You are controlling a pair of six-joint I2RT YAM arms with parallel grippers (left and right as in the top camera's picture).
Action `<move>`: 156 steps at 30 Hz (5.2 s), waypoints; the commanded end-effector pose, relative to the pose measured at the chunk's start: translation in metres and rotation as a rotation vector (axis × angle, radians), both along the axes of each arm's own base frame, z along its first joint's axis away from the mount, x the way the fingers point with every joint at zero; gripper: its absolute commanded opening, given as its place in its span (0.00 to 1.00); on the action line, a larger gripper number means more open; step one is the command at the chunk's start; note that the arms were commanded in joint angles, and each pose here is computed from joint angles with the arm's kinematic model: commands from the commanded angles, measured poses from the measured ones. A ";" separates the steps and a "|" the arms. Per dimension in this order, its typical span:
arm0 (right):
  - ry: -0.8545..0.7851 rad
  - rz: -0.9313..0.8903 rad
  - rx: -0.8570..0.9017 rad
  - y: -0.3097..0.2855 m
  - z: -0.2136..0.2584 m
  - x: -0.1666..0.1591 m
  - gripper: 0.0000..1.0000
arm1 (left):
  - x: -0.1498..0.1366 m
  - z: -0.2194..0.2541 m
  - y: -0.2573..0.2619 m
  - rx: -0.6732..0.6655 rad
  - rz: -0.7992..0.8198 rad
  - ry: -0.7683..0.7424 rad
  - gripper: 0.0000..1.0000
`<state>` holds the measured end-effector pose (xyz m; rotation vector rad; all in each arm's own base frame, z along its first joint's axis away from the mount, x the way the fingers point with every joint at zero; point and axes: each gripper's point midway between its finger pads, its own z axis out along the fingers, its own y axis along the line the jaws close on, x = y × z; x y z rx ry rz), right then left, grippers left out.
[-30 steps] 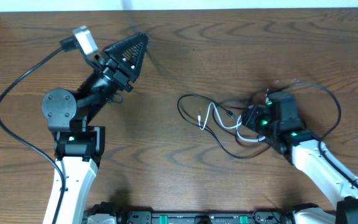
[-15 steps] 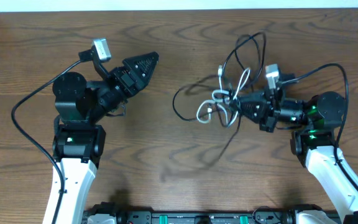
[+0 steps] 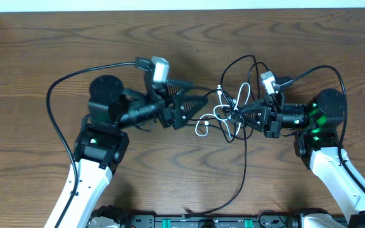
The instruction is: Untangle cables
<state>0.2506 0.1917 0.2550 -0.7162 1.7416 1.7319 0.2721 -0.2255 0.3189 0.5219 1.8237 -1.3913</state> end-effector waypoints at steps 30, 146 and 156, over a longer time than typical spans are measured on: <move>0.289 0.109 -0.013 0.003 -0.001 -0.019 0.01 | -0.005 -0.055 -0.028 0.268 -0.044 -0.159 0.60; -0.088 -0.387 0.083 -0.094 0.082 0.057 0.02 | 0.002 -0.017 0.101 0.302 0.453 -0.086 0.36; 0.121 -0.189 0.012 -0.043 0.022 0.046 0.02 | 0.007 -0.008 0.062 0.105 0.208 0.002 0.88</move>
